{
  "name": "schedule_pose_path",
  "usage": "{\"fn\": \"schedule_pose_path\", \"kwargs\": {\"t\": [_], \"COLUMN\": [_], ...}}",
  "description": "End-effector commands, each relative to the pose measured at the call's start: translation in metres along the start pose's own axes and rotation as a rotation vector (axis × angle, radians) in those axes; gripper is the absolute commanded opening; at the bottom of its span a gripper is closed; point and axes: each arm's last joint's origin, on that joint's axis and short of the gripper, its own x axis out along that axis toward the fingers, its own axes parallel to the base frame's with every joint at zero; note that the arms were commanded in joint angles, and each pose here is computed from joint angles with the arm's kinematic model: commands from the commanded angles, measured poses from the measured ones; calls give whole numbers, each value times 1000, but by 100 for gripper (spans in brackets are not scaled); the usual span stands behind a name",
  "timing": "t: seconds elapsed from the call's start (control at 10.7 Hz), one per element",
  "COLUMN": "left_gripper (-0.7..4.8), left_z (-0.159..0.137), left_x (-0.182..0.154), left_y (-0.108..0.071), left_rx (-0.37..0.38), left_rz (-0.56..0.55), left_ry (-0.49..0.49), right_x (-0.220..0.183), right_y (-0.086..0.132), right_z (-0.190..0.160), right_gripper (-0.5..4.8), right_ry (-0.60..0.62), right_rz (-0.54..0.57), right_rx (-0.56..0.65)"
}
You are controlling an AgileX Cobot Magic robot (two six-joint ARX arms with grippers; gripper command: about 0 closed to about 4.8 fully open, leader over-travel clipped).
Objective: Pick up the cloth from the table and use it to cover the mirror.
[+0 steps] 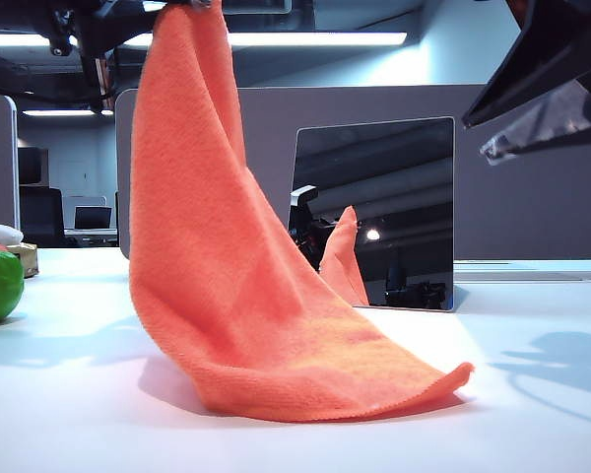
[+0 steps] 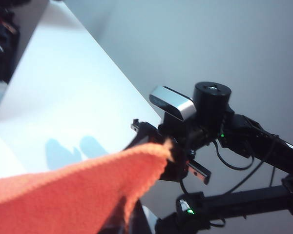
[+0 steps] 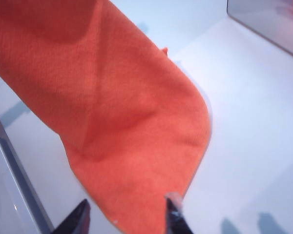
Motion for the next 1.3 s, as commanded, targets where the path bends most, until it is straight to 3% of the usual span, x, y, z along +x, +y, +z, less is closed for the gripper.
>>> {"fn": "schedule_pose_path", "kwargs": {"t": [0.09,0.19,0.28,0.37,0.56,0.65,0.74,0.93,1.12,1.21,1.3], "left_gripper": [-5,-5,-5,-5,-5,-5,-5,-5,-5,-5,-5], "left_z": [-4,-6,-6,-5,-6,-7,-13,-14,-16,-16,-17], "left_x": [3,6,2,-7,-11,-14,-27,-29,-32,-33,-34], "left_y": [-25,-44,-63,-88,-98,-105,-135,-140,-146,-148,-150], "left_rx": [49,102,164,221,210,221,309,328,348,352,352], "left_rz": [-203,-274,-281,-263,-267,-278,-302,-306,-309,-310,-313], "left_ry": [168,215,195,140,137,143,125,120,113,112,115], "right_x": [-1,5,14,32,50,68,91,91,90,90,89], "right_y": [3,-2,-10,-15,-4,13,29,30,32,34,42], "right_z": [5,6,6,5,7,9,3,3,3,2,-3], "right_gripper": [213,235,244,285,293,339,339,344,366,366,366], "right_ry": [-36,-32,-7,21,17,10,32,33,36,44,86], "right_rz": [60,60,61,118,201,264,310,317,392,454,625], "right_rx": [-86,-83,-61,-114,-203,-286,-367,-368,-371,-367,-343]}}
